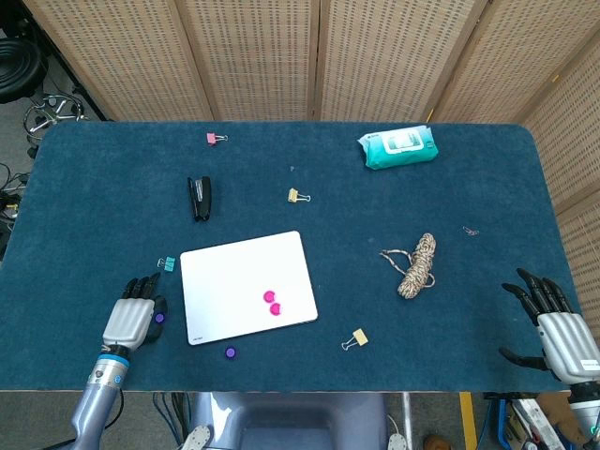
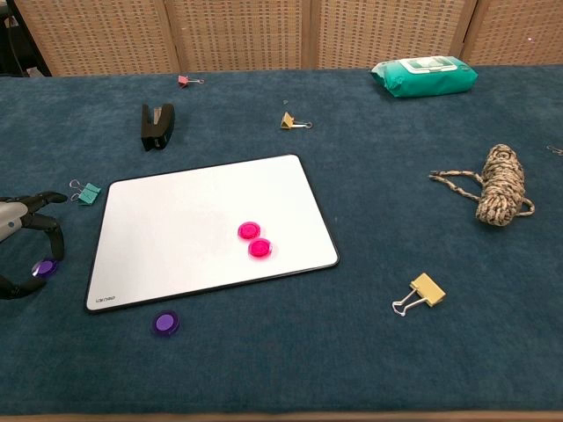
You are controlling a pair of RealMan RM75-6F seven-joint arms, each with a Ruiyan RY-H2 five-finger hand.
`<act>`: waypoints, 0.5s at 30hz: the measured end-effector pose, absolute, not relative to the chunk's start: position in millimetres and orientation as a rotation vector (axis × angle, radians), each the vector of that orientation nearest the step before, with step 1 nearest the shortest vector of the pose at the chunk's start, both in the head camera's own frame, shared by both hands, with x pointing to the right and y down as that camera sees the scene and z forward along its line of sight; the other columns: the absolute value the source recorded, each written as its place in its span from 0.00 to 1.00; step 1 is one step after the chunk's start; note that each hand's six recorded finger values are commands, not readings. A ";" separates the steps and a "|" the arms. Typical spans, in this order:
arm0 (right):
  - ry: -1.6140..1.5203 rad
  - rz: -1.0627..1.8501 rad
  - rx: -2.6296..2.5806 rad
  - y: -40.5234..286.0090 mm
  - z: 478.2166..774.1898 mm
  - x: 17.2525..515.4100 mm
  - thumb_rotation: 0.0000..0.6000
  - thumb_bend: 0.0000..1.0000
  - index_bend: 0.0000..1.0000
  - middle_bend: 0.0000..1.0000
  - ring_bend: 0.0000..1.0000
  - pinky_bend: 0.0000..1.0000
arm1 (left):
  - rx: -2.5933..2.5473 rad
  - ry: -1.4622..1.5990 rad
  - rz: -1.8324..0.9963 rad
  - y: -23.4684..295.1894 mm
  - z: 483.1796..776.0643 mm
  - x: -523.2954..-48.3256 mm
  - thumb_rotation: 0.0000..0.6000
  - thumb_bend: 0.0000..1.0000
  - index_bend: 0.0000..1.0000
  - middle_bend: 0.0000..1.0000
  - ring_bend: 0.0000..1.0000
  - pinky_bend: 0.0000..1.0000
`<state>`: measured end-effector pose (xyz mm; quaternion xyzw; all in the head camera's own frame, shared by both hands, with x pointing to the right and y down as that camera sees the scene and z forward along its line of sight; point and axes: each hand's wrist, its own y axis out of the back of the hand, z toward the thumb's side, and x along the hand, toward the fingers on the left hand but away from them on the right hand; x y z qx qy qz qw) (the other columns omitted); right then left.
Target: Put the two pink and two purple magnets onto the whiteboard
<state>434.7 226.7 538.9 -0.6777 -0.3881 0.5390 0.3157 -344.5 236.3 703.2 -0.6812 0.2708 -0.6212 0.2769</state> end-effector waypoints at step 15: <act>-1.022 1.427 -1.785 226.0 539.4 436.2 1.00 0.00 0.16 0.00 0.00 0.00 | -1.828 0.736 -1.661 234.2 701.2 -345.0 1.00 0.35 0.51 0.00 0.00 0.00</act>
